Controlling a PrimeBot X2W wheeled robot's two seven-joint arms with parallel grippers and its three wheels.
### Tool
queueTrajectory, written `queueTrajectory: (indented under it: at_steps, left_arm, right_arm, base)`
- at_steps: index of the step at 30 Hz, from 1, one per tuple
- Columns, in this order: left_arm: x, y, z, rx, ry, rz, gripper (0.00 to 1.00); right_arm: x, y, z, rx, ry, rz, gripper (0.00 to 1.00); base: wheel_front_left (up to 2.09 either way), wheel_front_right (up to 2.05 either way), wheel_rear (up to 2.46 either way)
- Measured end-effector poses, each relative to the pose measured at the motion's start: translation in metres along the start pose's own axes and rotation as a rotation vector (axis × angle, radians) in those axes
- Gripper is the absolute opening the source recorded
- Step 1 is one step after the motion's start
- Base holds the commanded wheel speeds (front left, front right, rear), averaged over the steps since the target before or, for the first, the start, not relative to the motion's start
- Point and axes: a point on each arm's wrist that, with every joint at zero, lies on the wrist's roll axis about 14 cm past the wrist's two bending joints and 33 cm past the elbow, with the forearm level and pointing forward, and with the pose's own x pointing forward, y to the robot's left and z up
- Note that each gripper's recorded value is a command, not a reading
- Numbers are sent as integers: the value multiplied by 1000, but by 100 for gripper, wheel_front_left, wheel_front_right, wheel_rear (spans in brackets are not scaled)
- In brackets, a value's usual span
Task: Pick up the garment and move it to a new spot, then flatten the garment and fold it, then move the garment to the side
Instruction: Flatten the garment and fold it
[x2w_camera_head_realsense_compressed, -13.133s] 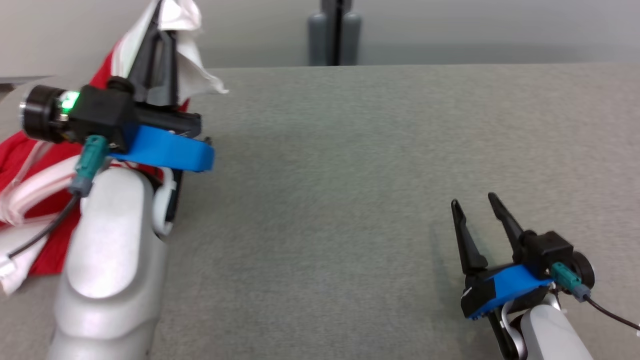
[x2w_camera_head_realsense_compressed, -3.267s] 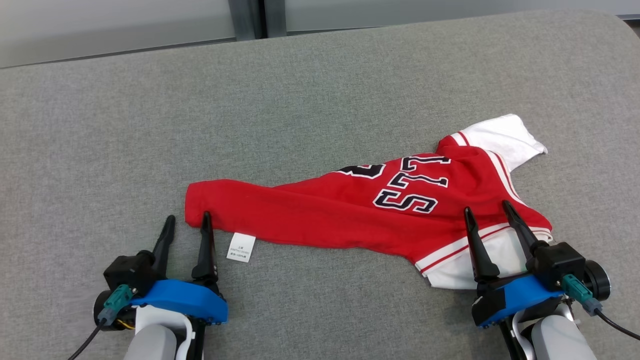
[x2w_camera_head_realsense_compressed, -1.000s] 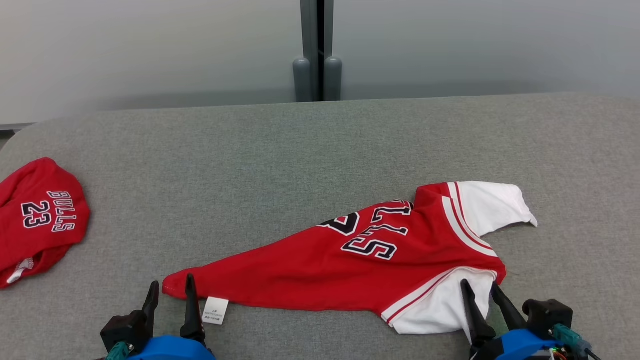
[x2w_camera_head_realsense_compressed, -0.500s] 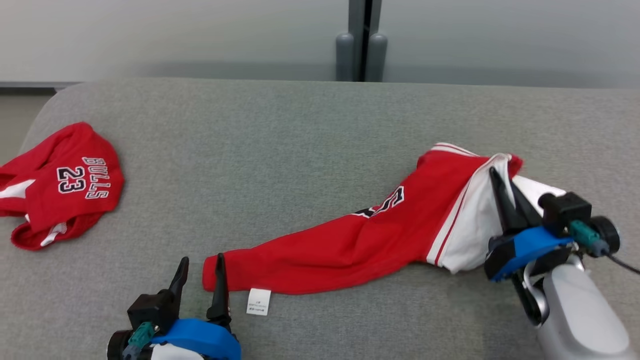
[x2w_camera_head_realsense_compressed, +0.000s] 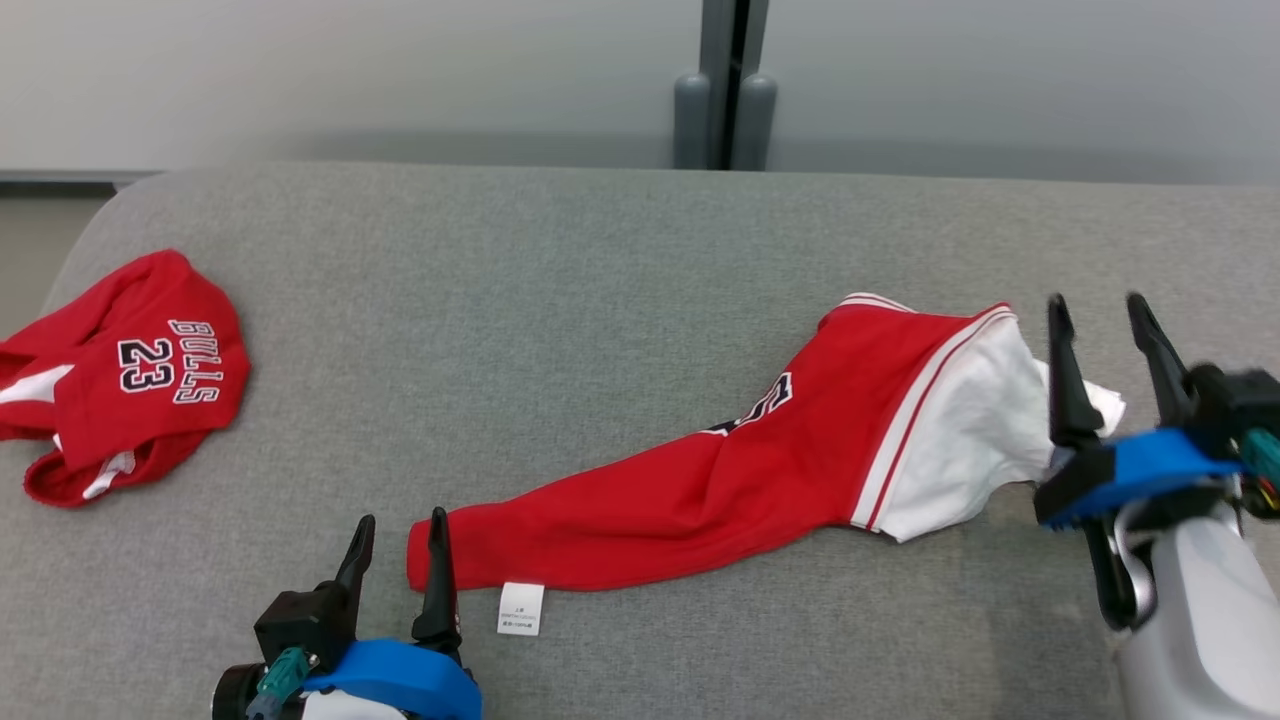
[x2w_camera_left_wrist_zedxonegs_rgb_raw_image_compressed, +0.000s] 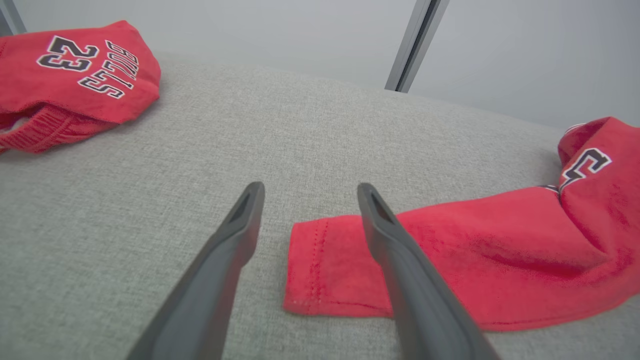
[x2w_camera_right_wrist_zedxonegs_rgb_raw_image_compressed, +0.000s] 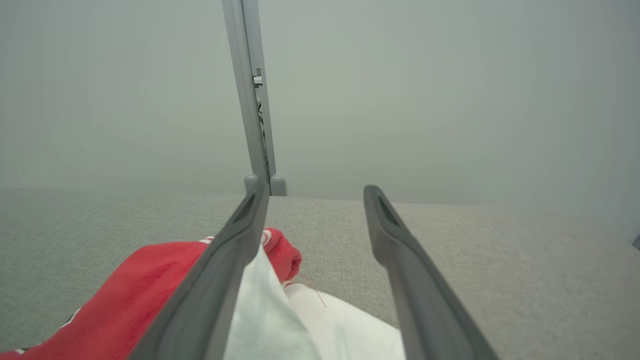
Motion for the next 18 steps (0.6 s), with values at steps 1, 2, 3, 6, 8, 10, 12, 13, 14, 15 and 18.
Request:
queueTrajectory:
  at_steps: [1,2,3,6,8,10,12,13,14,15,18]
  left_arm:
    - [0,-1,3,2,-9,-1,100]
    - [0,-2,6,5,-19,-4,100]
    - [-1,-3,8,11,-28,-5,100]
    - [-3,-6,15,38,-52,-8,100]
    - [-6,-6,17,62,-62,-5,100]
    - [-10,-7,18,74,-68,-3,100]
    - [-15,-6,16,84,-68,-3,100]
    - [-18,-6,16,91,-67,-2,100]
    - [-21,-6,14,96,-66,-1,100]
    - [-24,-5,13,100,-65,0,100]
    - [-33,-4,11,120,-65,0,100]
  right_arm:
    - [-8,-7,0,-2,-3,-20,100]
    - [-16,-14,0,-3,-4,-39,100]
    - [-26,-21,-1,-4,-2,-58,100]
    - [-54,-33,-9,-15,21,-91,100]
    - [-73,-33,-16,-22,43,-95,100]
    - [-90,-28,-26,-20,75,-87,100]
    - [-105,-23,-34,-12,100,-82,100]
    - [-112,-20,-38,-12,112,-76,100]
    - [-118,-17,-41,-8,122,-74,100]
    - [-123,-16,-43,-2,129,-74,100]
    - [-134,-12,-44,0,134,-70,100]
  base:
    - [0,0,0]
    - [0,0,0]
    - [0,0,0]
    - [0,0,0]
    - [0,0,0]
    - [0,0,0]
    - [0,0,0]
    - [0,0,0]
    - [0,0,0]
    - [0,0,0]
    - [0,0,0]
